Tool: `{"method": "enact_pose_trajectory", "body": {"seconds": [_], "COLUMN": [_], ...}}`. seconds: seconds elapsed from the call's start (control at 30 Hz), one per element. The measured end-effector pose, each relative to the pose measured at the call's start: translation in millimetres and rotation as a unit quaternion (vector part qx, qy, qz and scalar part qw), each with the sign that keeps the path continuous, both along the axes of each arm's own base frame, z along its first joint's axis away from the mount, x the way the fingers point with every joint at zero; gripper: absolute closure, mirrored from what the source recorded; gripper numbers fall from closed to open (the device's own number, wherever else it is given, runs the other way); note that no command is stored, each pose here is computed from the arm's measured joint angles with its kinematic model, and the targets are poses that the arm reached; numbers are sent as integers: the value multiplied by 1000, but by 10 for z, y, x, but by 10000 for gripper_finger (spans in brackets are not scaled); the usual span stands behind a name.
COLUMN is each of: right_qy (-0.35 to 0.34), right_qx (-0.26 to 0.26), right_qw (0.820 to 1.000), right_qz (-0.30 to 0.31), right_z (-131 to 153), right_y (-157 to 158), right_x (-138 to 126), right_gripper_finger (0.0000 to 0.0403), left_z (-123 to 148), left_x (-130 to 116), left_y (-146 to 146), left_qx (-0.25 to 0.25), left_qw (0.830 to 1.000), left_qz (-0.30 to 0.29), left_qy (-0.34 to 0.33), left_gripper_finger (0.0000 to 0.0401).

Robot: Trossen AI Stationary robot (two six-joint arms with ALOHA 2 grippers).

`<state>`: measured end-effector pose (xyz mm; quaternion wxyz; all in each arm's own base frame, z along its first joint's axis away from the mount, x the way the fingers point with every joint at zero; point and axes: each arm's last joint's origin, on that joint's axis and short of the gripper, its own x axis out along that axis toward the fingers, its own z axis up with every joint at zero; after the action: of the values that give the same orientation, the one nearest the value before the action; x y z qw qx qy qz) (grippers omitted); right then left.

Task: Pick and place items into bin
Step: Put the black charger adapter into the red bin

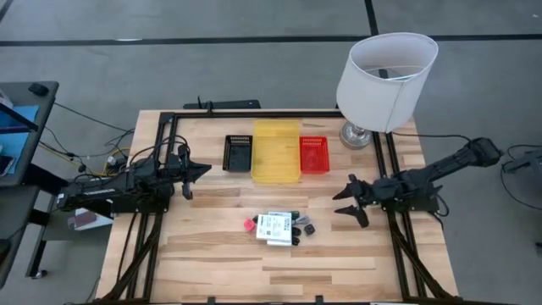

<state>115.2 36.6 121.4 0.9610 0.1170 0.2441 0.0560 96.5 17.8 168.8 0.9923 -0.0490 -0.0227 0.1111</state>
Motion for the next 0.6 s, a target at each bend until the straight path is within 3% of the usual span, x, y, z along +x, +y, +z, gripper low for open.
{"method": "enact_pose_trajectory", "body": {"seconds": [0.6], "right_qy": [15], "right_qx": [-39], "right_qw": [998], "right_qz": [39], "right_z": [-180], "right_y": [241], "right_x": [158], "right_gripper_finger": [172], "left_z": [1], "left_x": [0], "left_y": [0], "left_qx": [0], "left_qw": [1000], "left_qz": [0], "left_qy": [0], "left_gripper_finger": [401]}}
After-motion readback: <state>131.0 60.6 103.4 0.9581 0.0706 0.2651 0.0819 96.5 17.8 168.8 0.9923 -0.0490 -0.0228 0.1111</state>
